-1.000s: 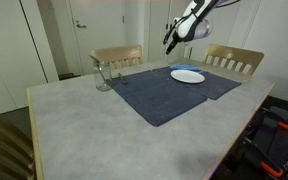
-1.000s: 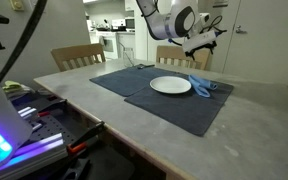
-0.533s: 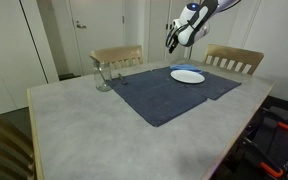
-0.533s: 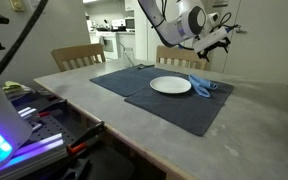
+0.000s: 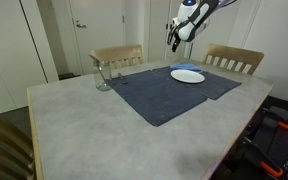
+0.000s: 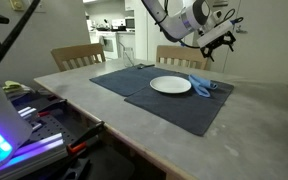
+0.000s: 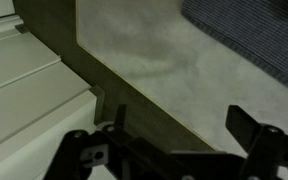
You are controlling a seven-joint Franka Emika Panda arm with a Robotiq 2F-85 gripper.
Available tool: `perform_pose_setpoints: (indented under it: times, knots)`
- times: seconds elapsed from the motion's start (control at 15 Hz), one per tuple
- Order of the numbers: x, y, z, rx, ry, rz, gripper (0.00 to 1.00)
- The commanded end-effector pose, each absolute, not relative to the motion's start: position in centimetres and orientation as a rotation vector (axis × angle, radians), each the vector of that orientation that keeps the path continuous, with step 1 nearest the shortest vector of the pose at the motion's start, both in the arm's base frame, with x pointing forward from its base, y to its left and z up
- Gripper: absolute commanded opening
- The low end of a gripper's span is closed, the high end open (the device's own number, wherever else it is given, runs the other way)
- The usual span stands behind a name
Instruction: Wipe the white plate with the blue towel
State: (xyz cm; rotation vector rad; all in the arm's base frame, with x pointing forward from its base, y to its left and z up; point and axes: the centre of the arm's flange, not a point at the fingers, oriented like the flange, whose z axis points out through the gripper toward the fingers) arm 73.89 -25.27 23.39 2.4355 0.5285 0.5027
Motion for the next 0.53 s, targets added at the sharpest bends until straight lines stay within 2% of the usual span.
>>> perform_pose_setpoints:
  times: [0.0, 0.47]
  knots:
    - [76.7, -26.5, 24.6, 2.441, 0.607, 0.325, 1.0]
    - [76.8, -28.9, 24.4, 2.656, 0.78, 0.042, 1.0]
